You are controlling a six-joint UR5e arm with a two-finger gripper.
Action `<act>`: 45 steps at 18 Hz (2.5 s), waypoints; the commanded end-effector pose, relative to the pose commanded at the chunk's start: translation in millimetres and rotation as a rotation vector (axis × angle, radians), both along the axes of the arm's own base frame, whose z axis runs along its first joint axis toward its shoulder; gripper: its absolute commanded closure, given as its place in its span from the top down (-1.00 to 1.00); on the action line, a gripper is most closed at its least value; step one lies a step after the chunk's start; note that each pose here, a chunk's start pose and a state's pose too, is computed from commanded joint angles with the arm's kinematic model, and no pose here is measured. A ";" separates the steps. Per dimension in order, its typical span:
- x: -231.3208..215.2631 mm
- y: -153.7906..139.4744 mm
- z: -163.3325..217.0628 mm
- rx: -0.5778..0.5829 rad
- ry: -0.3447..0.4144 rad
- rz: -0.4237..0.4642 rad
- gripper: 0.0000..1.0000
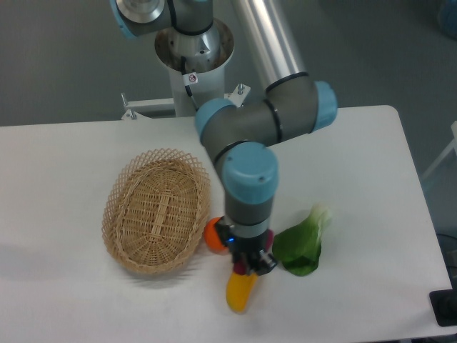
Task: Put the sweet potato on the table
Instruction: 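Carry the held sweet potato past the basket toward the open table, then lower the sweet potato onto the table and open the gripper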
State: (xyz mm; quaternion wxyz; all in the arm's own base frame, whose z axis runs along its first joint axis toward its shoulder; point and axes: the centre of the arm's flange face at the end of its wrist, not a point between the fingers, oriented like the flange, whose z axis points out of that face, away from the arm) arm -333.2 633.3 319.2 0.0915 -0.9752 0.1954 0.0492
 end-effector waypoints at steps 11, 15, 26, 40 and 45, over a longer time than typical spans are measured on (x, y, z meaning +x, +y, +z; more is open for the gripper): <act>139.0 65.4 12.3 0.076 0.034 -0.193 -0.82; 178.1 80.0 4.1 0.094 0.039 -0.245 -0.82; 261.9 106.5 -21.3 0.095 -0.013 -0.255 -0.83; 299.6 96.7 -106.7 -0.007 -0.063 -0.242 -0.28; 299.5 97.0 -102.7 0.003 -0.058 -0.245 0.68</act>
